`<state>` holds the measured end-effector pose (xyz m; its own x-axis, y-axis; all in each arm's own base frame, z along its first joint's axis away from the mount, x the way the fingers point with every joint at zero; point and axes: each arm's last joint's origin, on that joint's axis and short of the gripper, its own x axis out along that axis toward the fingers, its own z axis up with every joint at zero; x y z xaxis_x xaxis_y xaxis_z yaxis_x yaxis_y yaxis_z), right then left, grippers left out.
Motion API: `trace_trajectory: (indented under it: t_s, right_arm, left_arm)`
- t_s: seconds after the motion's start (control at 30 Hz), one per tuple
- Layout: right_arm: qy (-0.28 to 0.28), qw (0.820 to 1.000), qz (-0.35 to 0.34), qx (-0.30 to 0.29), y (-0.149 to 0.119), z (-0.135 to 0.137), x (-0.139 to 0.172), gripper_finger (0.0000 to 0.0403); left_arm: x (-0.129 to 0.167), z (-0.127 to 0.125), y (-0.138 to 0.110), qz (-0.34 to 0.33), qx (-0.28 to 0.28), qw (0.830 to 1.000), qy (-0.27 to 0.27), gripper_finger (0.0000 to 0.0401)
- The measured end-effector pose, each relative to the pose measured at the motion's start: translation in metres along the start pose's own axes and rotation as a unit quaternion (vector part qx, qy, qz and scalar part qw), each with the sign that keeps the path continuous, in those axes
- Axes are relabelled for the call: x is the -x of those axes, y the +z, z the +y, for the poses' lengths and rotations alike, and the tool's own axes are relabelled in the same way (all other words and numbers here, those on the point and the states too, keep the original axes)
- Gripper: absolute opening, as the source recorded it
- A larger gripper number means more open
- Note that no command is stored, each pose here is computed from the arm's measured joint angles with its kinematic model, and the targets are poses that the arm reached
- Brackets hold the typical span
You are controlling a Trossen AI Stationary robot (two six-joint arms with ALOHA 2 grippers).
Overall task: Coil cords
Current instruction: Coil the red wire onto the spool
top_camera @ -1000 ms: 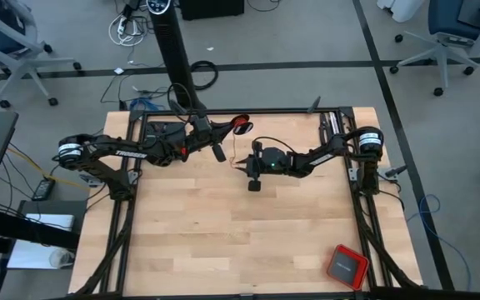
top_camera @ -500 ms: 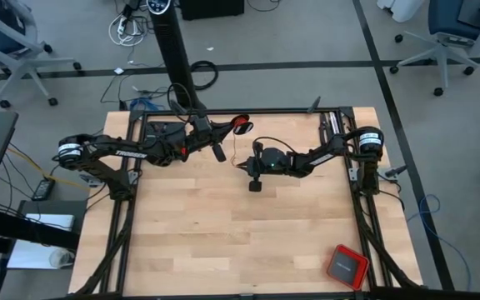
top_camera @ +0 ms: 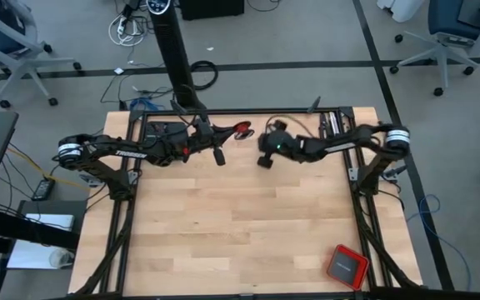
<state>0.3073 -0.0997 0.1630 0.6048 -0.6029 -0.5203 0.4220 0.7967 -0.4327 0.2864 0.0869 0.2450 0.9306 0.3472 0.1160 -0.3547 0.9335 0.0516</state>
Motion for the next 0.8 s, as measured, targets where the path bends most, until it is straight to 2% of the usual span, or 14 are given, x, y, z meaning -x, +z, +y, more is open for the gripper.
trace_trajectory:
  t_s: [0.17, 0.4, 0.6, 0.8]
  right_arm:
    - [-0.049, 0.997, 0.041, -0.037, -0.002, -0.037, 0.016, 0.0001]
    - [-0.082, 0.993, 0.032, -0.077, -0.005, -0.070, 0.051, 0.0000]
    - [-0.100, 0.988, -0.042, -0.111, 0.012, -0.085, 0.092, 0.0000]
    - [-0.170, 0.970, -0.128, -0.116, 0.034, -0.086, 0.120, 0.0000]
  left_arm:
    - [0.000, -0.001, -0.003, 0.018, -0.028, 0.999, -0.007, 0.0000]
    - [0.000, -0.001, -0.008, 0.040, -0.053, 0.998, -0.010, 0.0000]
    - [0.001, 0.002, -0.012, 0.063, -0.077, 0.995, 0.012, 0.0000]
    - [0.001, 0.006, -0.014, 0.077, -0.073, 0.994, 0.038, 0.0000]
